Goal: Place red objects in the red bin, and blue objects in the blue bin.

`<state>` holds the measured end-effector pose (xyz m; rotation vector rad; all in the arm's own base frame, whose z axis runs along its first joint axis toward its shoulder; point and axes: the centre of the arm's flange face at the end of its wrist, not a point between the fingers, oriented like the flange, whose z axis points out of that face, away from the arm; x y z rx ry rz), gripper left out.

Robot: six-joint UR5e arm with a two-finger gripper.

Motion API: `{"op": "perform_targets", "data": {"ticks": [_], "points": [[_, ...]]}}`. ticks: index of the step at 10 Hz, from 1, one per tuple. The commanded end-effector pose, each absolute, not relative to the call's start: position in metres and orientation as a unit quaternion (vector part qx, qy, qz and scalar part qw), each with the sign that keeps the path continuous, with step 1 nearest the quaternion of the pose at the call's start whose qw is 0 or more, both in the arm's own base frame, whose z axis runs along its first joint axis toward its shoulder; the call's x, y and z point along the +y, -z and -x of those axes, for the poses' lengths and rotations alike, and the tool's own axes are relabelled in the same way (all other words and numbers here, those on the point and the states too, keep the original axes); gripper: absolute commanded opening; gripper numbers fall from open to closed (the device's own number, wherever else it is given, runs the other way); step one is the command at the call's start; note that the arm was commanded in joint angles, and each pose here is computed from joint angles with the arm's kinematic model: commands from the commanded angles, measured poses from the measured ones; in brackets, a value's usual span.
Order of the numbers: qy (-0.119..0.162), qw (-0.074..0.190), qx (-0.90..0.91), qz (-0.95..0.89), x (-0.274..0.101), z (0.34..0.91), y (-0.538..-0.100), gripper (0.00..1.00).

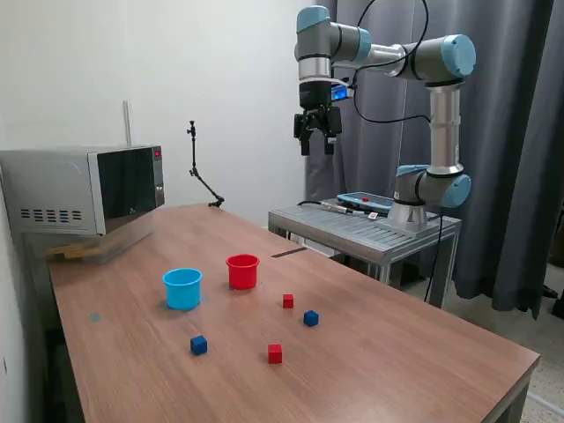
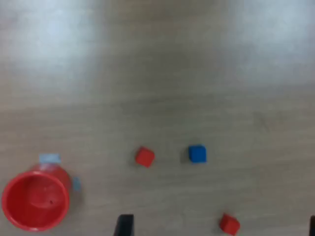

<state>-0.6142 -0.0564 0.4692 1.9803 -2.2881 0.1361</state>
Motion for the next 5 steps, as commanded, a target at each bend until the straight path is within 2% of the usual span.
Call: {"op": "perform_targets", "data": {"ticks": [1, 2, 5], "points": [[-0.031, 0.082, -0.756, -0.649, -0.053, 0.647, -0.465, 1.00], [-0.032, 0.083, -0.772, -0.629, -0.051, 0.662, -0.459, 1.00], [-0.048, 0.061, -0.810, -0.581, -0.048, 0.693, -0.422, 1.00]]}}
